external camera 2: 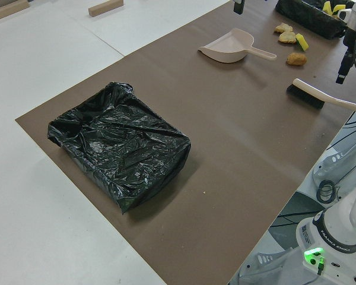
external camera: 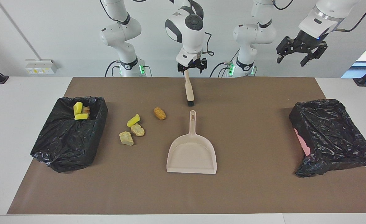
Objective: Sweep and dump trash in bin
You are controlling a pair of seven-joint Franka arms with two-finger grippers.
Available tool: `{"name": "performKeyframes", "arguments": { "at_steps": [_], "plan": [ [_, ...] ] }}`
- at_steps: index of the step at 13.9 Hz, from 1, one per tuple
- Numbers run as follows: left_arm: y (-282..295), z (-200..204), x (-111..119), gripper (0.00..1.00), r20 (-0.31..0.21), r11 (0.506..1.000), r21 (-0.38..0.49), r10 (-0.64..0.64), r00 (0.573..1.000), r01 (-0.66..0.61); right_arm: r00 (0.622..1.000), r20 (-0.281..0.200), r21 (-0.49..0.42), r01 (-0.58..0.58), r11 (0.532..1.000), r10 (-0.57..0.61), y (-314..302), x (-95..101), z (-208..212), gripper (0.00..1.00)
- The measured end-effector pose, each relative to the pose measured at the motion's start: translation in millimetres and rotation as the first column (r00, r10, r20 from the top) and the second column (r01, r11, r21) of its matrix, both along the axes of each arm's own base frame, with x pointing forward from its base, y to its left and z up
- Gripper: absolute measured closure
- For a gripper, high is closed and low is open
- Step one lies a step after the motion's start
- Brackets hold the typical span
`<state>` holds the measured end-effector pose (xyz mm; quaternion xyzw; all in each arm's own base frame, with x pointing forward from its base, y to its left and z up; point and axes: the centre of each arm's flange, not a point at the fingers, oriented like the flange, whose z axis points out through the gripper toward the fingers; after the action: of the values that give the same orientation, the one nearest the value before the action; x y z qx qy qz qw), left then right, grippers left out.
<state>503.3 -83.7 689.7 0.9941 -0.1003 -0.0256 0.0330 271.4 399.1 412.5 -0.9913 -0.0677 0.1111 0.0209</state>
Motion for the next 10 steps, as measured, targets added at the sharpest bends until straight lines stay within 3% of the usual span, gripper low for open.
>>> {"name": "performKeyframes", "arguments": {
  "at_steps": [2,6,10],
  "plan": [
    [-27.7,-9.8,7.0,0.0,0.025,0.999,-0.003,-0.035,0.999,0.035,1.0,0.006,-0.015,-0.026,1.0,0.026,-7.7,-25.5,-20.2,0.0],
    [-103.1,-50.5,27.7,0.0,0.054,0.998,-0.005,-0.058,0.997,0.058,0.999,0.029,-0.005,-0.025,1.0,0.025,-11.8,-33.9,-49.3,0.0],
    [-171.2,-111.6,40.4,0.0,0.063,0.998,-0.004,-0.069,0.996,0.069,0.998,0.024,-0.018,-0.05,0.999,0.05,-6.5,-54.7,-73.4,0.0]
  ]
}}
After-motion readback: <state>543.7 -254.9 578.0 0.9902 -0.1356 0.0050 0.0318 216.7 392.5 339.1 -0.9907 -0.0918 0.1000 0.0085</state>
